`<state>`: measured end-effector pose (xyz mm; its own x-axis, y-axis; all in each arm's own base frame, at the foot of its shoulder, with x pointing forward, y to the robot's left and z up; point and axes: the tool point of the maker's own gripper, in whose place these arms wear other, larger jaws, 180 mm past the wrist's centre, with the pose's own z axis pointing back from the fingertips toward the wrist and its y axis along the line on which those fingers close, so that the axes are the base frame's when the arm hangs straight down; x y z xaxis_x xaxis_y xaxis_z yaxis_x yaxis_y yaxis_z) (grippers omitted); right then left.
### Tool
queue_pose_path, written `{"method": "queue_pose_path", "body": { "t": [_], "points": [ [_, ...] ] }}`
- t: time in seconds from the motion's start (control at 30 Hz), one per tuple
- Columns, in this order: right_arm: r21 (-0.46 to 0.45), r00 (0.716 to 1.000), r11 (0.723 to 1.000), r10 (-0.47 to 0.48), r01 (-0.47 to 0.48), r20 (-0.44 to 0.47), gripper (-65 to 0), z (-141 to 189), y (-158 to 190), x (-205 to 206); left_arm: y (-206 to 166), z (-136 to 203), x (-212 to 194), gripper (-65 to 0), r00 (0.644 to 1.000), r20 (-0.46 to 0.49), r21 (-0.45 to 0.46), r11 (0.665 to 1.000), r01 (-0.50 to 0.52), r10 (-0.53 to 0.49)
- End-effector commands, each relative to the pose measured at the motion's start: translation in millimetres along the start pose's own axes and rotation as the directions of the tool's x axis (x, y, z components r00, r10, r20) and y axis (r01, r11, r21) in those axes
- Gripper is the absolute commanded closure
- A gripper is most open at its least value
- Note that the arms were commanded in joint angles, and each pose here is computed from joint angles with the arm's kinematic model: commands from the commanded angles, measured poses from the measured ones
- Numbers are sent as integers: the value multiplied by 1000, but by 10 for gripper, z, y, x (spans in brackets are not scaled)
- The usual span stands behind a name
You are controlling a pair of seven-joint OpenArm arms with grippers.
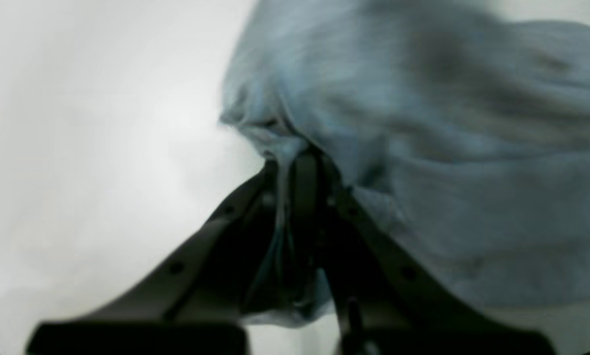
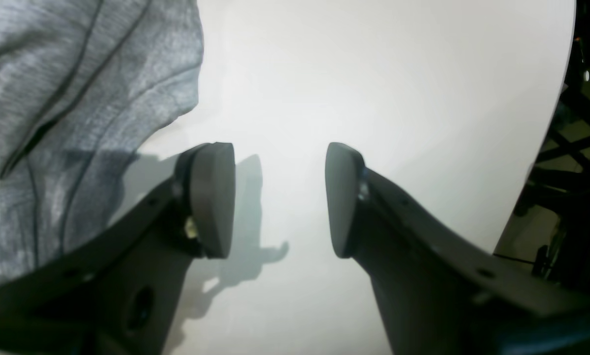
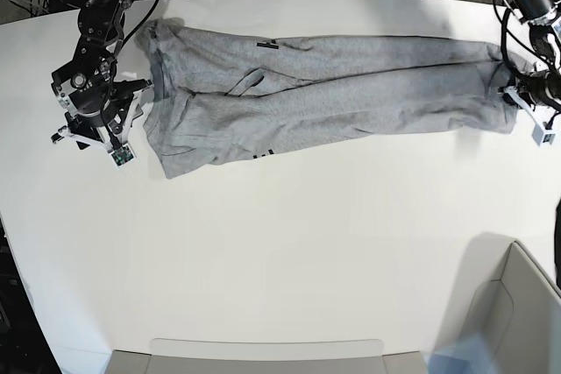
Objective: Fold the T-shirt properly
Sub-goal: 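Lift the strip end with the left gripper and fold it toward the right gripper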
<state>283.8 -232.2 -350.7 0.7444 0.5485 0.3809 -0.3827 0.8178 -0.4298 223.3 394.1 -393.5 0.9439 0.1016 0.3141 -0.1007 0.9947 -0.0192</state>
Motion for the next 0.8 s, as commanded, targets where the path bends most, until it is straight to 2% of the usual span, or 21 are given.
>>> {"method": "queue_pose_path", "body": {
  "t": [0.0,0.13,0.2,0.27,0.53,0.77],
  "points": [
    [-19,999,1000,16,-15,33,-293,44,-76,97,43,214,253,0,996,89,39,999,20,-24],
    [-18,999,1000,15,-15,34,-293,44,-74,98,-215,583,607,0,961,250,97,990,99,-121],
    [-11,999,1000,10,-10,35,-293,38,-44,107,-370,673,630,0,945,287,110,985,131,-158],
    [-3,999,1000,3,-3,39,-293,35,-7,122,-478,729,572,0,936,298,124,979,159,-189],
    [34,1000,999,-3,3,9,-293,-61,85,47,-1302,745,404,0,888,337,58,948,313,-313],
    [37,1000,999,-4,4,7,-293,-68,96,44,-1668,653,339,0,886,355,-29,944,328,-297]
  ]
}}
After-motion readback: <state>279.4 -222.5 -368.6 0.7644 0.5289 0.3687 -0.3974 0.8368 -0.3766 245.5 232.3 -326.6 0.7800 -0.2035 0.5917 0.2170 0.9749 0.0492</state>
